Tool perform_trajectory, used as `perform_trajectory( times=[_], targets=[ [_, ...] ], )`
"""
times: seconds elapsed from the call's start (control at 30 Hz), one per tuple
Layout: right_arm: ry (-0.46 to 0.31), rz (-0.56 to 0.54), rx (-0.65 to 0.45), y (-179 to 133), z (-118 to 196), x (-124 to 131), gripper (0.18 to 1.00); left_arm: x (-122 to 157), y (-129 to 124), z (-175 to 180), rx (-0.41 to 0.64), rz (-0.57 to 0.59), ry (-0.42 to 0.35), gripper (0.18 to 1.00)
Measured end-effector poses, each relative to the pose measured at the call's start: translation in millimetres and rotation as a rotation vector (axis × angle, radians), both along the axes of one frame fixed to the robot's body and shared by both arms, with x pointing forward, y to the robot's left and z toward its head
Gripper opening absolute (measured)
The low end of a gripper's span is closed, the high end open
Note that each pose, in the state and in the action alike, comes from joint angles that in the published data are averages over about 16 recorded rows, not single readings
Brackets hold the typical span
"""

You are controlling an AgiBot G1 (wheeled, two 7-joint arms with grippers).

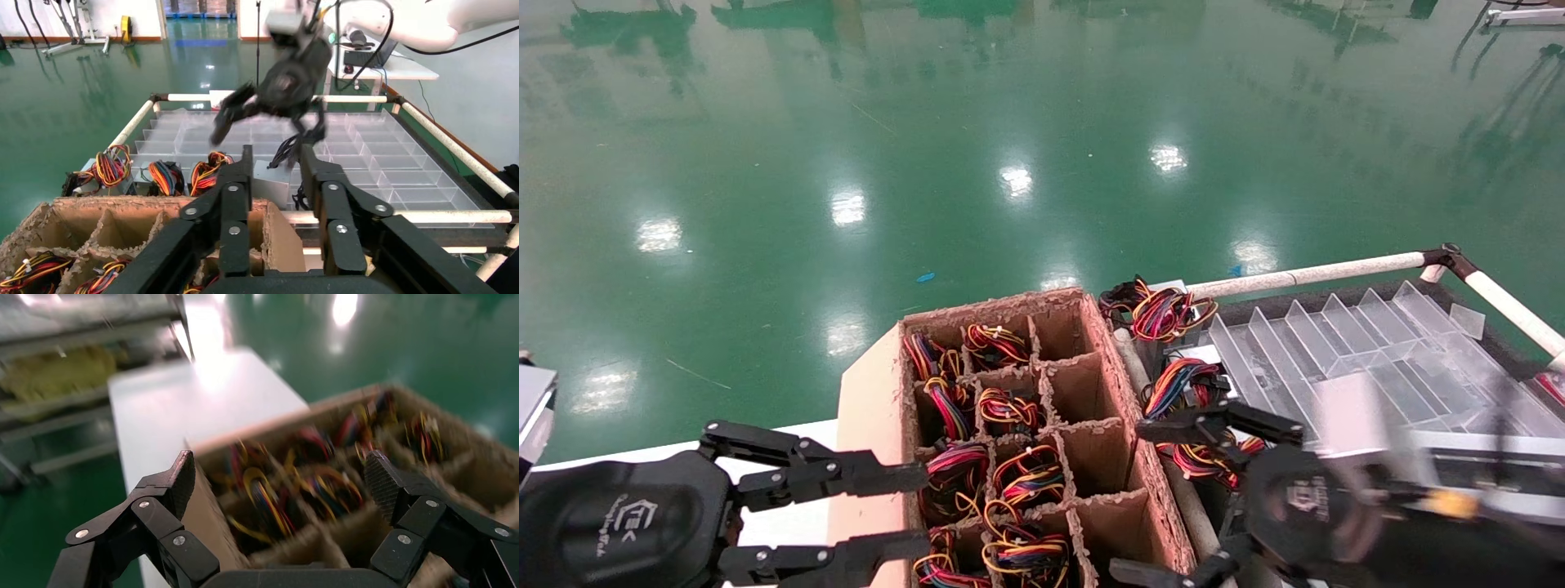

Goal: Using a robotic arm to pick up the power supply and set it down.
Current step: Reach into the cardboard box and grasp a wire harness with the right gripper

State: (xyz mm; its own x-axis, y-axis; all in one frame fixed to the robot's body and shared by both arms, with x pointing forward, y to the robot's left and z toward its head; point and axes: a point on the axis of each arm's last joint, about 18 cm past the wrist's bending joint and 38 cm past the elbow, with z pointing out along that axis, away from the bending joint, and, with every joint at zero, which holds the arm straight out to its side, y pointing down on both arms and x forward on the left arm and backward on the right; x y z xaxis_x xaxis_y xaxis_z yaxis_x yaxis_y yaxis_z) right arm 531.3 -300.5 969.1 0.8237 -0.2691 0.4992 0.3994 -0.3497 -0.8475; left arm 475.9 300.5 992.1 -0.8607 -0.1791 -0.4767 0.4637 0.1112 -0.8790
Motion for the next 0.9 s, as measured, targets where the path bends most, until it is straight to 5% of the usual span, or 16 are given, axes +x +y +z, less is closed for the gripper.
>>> perform_trajectory(
  times=[0.33,0.9],
  targets=[
    [-0.056,-0.103,-0.222,22,-5,48,1.0,0,0,0,0.0,0.0,0.0,0.289],
    [-0.158,-0.091,-0.408,66,-3,89,0.973,0,0,0,0.0,0.0,0.0,0.193]
  ],
)
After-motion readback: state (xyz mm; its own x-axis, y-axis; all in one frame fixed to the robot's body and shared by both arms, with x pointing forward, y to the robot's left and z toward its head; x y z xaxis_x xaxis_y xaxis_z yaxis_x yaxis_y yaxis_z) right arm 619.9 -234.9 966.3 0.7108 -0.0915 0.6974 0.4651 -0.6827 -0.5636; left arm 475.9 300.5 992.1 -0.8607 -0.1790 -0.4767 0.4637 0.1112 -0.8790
